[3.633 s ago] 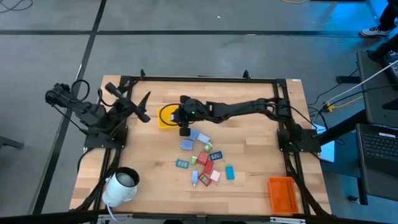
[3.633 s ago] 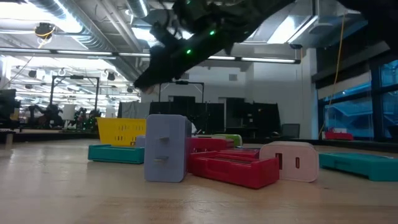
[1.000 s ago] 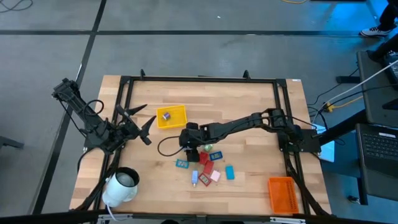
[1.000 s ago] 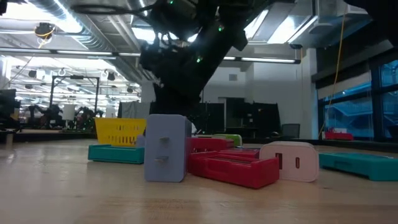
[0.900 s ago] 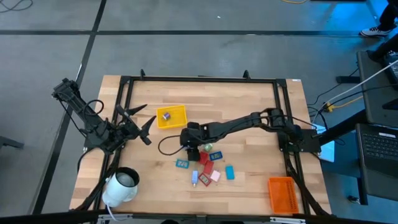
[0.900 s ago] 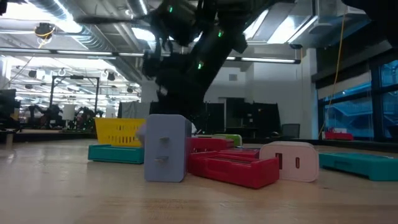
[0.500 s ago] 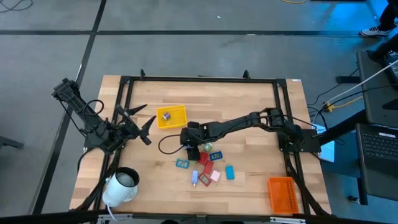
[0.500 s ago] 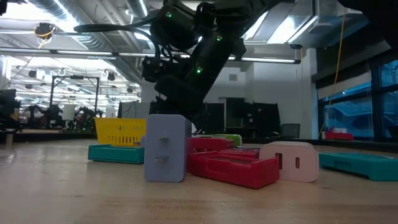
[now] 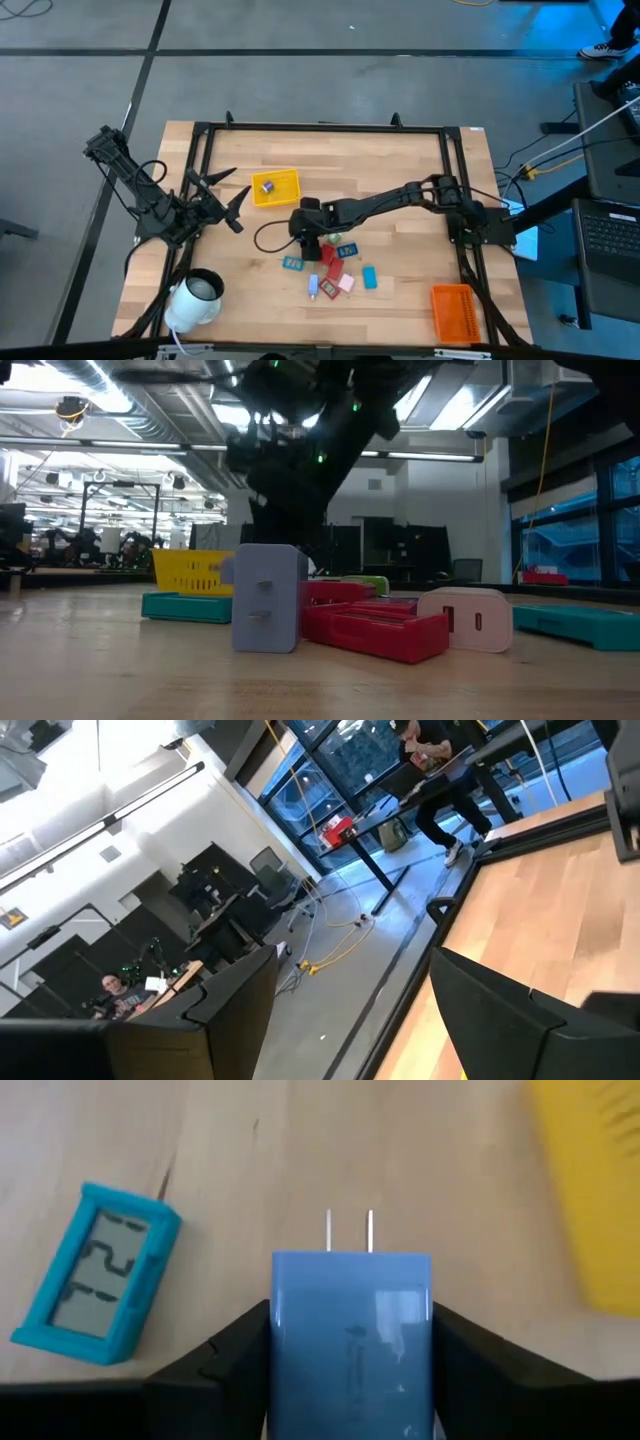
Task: Pick & Place Office items
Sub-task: Put the middle light blue charger adapter into the yellow bin
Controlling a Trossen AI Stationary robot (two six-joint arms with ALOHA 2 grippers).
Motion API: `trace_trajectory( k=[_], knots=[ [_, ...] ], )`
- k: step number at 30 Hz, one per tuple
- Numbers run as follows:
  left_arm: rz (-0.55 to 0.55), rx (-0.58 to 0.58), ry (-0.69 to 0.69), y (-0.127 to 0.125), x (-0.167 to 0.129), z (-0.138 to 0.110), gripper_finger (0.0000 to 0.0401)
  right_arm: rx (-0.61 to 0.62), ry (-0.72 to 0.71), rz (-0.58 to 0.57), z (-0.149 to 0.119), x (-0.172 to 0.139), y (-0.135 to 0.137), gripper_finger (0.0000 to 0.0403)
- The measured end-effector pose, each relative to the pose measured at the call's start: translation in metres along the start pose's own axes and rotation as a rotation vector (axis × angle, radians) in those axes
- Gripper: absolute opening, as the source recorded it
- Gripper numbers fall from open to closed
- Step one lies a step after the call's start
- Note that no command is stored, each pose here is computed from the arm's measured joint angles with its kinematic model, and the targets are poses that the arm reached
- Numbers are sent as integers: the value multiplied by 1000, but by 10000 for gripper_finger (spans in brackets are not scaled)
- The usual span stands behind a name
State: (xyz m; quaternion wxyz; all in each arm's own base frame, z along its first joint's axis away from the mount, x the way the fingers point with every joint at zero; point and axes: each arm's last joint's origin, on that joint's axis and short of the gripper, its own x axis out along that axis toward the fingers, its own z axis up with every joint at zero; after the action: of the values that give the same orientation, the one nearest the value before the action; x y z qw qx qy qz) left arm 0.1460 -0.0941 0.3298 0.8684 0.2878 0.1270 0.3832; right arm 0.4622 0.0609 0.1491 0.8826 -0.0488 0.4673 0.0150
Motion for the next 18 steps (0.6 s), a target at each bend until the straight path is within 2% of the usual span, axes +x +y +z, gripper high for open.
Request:
trace_trajectory(
  k=[4,7,12,18],
  knots=[
    [0,13,0,0,0,0,261,-40,-72,-95,13,-27,0,230],
    [2,10,1,1,0,0,261,-59,-163,-160,27,-45,-11,228],
    [2,-1,2,2,1,1,261,-37,-245,-211,35,-50,-54,218],
    [2,3,2,2,1,1,261,20,-325,-192,37,-52,-103,231]
  ],
)
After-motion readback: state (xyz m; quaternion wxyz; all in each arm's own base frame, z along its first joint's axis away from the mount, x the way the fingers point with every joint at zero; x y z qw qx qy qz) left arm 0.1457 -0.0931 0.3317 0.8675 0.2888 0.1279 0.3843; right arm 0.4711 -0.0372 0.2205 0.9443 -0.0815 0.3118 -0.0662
